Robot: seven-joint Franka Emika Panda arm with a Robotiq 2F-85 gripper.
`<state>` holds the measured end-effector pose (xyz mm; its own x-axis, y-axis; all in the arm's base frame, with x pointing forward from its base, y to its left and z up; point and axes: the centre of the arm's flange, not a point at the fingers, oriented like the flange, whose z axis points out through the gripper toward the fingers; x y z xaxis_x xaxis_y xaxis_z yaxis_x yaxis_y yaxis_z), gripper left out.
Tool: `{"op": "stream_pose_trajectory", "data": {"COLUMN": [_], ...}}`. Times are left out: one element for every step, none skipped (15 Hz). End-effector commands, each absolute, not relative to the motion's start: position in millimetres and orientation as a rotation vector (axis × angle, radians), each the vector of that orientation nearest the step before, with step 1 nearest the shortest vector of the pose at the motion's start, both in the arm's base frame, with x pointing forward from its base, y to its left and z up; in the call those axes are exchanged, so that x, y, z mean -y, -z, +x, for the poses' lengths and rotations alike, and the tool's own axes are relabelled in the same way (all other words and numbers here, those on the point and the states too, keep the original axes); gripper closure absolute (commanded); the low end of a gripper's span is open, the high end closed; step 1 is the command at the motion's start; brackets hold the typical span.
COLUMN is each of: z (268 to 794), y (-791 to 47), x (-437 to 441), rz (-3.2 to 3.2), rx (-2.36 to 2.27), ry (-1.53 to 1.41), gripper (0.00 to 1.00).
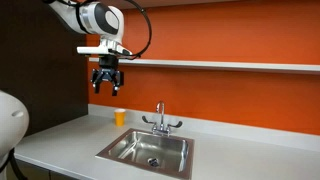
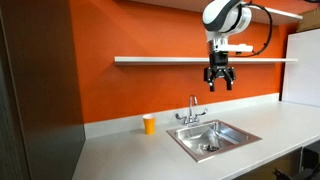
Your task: Take the packet out of the sink.
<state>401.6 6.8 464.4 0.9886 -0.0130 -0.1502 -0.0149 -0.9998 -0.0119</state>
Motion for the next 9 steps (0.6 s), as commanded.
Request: {"op": "stream_pose_trajectory", "data": {"z": [401.7, 401.7, 401.7, 401.7, 401.7, 408.5, 413.8, 421.7, 431.2], "y": [-464.1, -464.1, -464.1, -464.1, -464.1, -459.4, -454.6, -446.8, -436.2], "x": [-6.9, -6.9, -6.9, -6.9, -6.9, -4.8, -3.0, -0.5, 2.8], "rz": [-3.12, -3.12, -3.12, -3.12, -3.12, -3.116, -3.121, -3.126, -3.128], "rx": [-0.022, -0.022, -0.022, -0.022, -0.022, -0.026, -0.03, -0.037, -0.042], "ry": [-0.236, -0.236, -0.236, -0.236, -0.236, -0.228, -0.224, -0.221, -0.213], "gripper": [0.0, 0.0, 0.0, 0.0, 0.0, 0.0, 0.0, 0.0, 0.0]}}
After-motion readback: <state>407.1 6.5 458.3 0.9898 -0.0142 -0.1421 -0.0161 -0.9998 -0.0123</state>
